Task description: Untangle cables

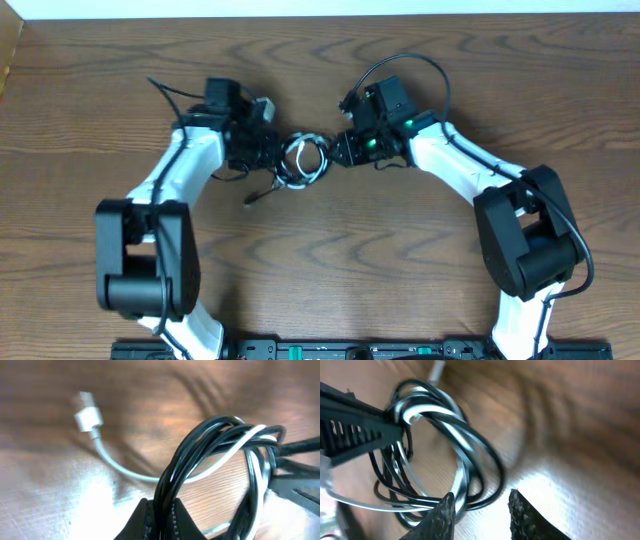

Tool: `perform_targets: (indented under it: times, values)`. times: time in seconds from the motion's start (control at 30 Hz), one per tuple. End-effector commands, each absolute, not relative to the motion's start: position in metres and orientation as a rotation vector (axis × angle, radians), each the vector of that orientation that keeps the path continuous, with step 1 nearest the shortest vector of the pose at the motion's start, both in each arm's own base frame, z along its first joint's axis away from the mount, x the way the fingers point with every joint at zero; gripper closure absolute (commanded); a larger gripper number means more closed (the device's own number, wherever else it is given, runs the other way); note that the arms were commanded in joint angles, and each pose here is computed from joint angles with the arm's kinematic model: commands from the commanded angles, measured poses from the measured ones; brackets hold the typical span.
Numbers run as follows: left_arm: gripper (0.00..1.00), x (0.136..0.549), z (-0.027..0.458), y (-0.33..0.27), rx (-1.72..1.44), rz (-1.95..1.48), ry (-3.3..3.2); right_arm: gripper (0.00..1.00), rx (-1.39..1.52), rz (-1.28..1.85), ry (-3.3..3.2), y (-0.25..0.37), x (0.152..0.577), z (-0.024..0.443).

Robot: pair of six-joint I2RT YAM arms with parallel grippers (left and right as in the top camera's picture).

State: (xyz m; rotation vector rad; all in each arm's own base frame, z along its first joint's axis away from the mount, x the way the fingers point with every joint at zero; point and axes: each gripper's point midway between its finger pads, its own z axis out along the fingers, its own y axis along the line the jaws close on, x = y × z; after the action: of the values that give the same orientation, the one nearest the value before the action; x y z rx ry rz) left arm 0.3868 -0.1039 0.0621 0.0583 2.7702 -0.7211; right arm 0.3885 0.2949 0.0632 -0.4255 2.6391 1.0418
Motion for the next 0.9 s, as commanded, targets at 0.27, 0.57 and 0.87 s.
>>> perform_targets:
  times: [0.27,0.57,0.87]
  values:
    - [0.92,0.384,0.123,-0.125,0.388,-1.172,2.429,0.67,-0.412,1.462,2.397,0.285,0.409,0.132]
    - [0.93,0.383,0.123,-0.126,0.393,-1.179,2.425,0.68,-0.516,1.669,2.26,0.291,0.399,0.162]
    - [0.93,0.383,0.123,-0.126,0.393,-1.179,2.425,0.7,-0.533,1.671,2.261,0.296,0.396,0.161]
